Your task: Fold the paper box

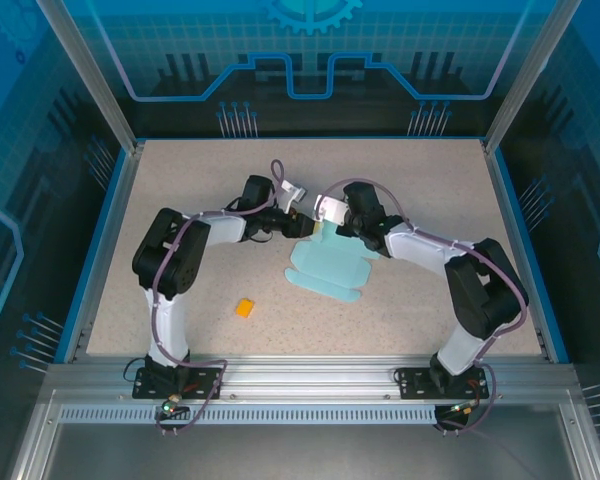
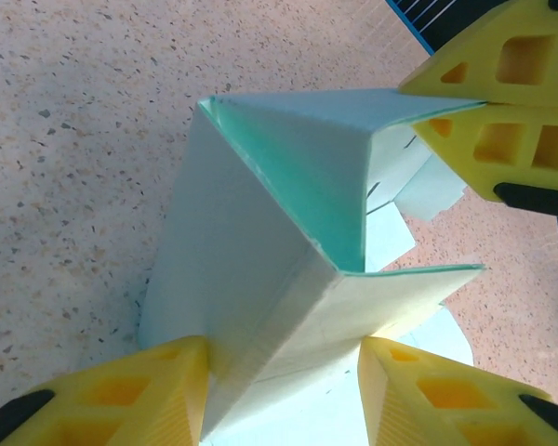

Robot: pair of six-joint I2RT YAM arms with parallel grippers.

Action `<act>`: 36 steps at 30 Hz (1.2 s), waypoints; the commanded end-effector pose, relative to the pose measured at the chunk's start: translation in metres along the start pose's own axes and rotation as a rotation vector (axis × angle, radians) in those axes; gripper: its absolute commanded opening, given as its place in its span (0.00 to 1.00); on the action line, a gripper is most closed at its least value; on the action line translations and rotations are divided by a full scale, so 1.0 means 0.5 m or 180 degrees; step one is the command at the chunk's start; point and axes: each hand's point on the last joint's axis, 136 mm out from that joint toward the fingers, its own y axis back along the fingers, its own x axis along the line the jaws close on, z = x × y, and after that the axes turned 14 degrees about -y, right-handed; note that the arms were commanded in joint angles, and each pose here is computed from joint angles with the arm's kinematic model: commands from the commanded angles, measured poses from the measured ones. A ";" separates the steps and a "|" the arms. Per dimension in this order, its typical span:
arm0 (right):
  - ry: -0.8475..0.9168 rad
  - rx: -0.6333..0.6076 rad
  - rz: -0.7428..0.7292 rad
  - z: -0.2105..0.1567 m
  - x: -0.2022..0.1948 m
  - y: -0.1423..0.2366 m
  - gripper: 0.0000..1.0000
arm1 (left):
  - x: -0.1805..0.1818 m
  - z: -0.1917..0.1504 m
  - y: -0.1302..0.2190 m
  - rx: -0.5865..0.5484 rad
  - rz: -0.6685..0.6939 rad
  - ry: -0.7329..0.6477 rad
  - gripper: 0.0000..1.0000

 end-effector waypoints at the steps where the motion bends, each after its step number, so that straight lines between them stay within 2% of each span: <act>1: -0.0001 -0.0184 0.0075 0.036 0.026 0.030 0.00 | -0.037 0.037 0.009 -0.0189 -0.0009 -0.0213 0.46; 20: 0.0343 -0.0260 -0.0242 0.024 0.041 0.026 0.00 | -0.018 0.010 0.013 -0.0146 0.0025 -0.0142 0.49; 36: 0.0749 -0.0194 -0.0445 -0.016 0.086 0.003 0.00 | 0.015 0.003 0.018 -0.0086 0.0151 -0.0003 0.50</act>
